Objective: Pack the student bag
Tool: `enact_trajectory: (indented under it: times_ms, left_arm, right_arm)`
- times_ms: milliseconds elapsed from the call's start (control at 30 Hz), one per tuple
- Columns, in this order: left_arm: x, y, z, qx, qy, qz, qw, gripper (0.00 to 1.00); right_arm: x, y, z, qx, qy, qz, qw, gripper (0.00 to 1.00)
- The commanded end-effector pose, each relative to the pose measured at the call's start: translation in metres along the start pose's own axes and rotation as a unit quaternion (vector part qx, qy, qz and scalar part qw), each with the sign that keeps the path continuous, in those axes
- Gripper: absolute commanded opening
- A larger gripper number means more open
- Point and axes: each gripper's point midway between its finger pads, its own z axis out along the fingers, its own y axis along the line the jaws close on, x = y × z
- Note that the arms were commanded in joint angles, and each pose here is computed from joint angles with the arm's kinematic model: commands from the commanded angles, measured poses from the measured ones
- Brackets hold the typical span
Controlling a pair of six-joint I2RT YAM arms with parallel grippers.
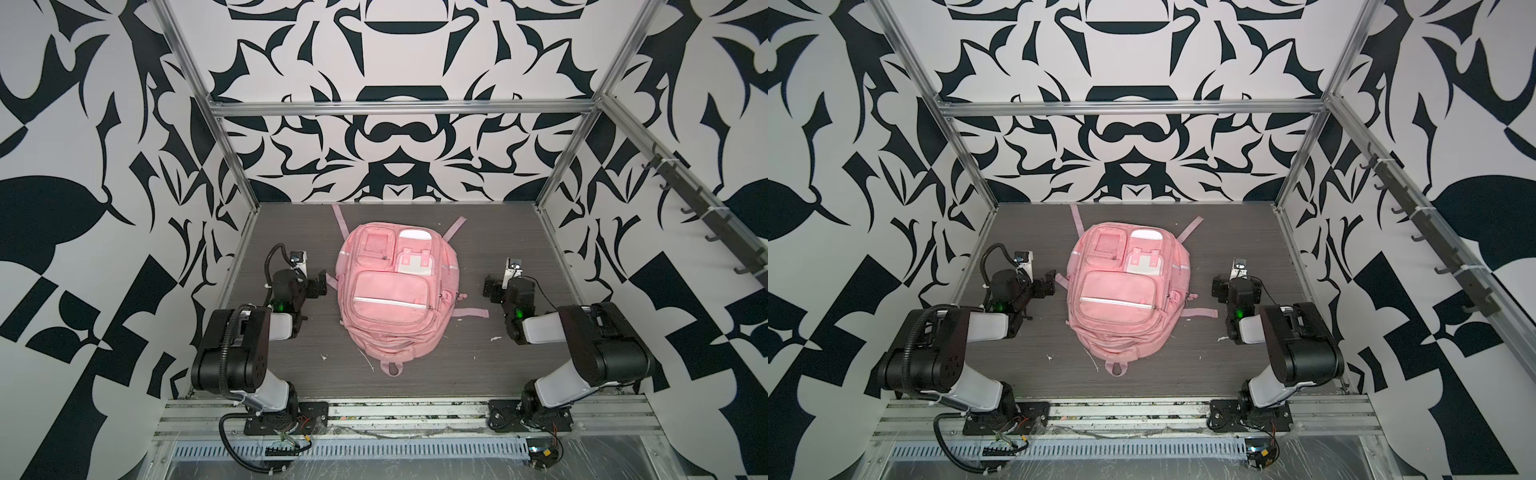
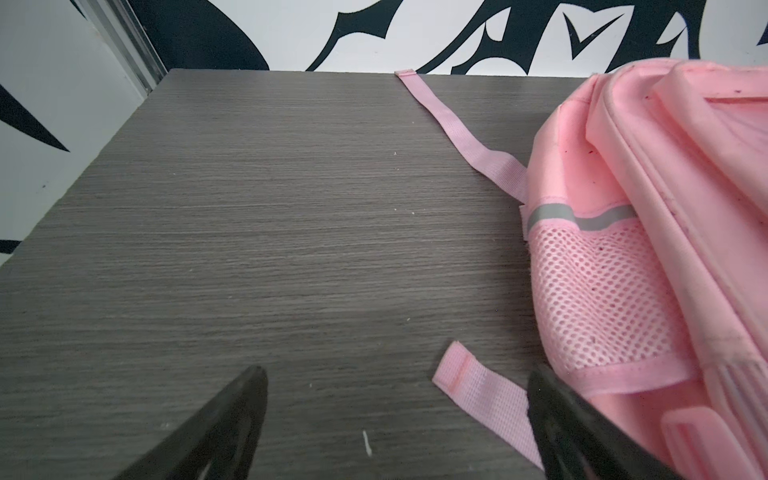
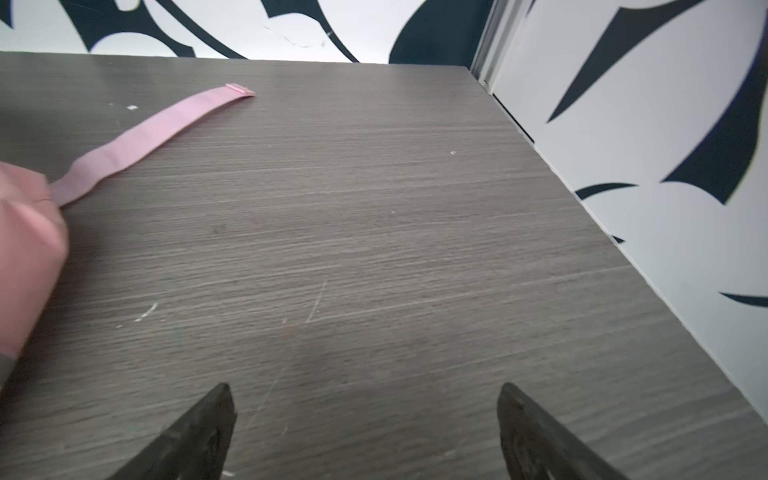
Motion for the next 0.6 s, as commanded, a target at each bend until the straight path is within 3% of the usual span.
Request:
enact_trajectory:
  times_ms: [0,567]
  left_arm:
    - [-0.005,-0.002,-0.001,0.006,-0.015,0.003,1.0,0.99]
    - [-0.005,-0.002,-0.001,0.005,-0.015,0.003,1.0,1.0]
  right_arm:
    - [-0.021,0.01,0.001,-0.025,-0.027,-0.007,0.999,1.0]
    - [-0.02,0.024,0.001,-0.064,-0.025,-0.02,0.997,1.0]
